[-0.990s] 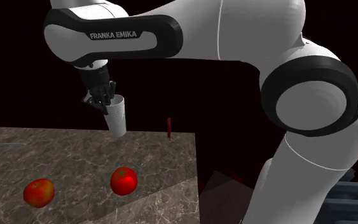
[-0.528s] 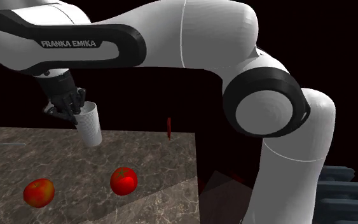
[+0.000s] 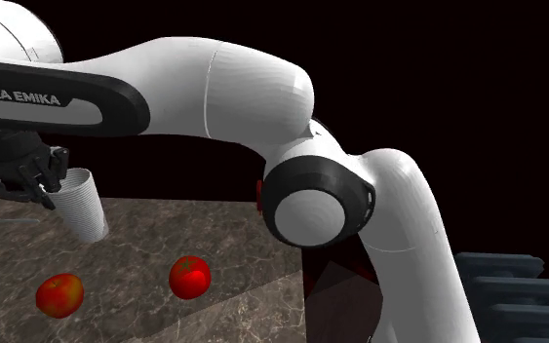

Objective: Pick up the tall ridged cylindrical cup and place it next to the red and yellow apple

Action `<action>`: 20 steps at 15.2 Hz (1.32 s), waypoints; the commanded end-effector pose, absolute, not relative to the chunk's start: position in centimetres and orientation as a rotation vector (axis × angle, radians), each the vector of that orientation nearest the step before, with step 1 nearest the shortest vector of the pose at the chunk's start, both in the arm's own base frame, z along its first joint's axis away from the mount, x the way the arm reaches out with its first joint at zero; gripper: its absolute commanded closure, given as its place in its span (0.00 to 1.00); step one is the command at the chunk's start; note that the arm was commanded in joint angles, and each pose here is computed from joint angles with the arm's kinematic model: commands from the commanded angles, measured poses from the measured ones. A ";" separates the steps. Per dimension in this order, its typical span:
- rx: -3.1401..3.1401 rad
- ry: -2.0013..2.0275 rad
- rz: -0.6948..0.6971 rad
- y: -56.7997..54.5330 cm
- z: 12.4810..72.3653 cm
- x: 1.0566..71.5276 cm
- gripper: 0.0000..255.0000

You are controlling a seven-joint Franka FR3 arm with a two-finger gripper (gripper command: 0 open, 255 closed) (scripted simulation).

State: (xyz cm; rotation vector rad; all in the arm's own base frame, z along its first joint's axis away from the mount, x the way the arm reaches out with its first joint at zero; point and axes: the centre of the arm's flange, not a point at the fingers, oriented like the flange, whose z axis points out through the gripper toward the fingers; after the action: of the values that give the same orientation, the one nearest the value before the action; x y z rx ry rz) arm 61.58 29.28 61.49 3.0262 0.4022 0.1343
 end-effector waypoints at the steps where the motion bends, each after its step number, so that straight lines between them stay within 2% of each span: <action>1: 3.026 0.397 0.133 30.8 61.4 62.3 1.00; 20: 3.026 0.397 0.133 30.8 51.3 62.3 1.00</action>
State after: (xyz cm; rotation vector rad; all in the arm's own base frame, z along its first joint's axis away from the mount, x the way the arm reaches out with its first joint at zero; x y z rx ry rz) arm 62.34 30.78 51.88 3.0261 0.3972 0.1324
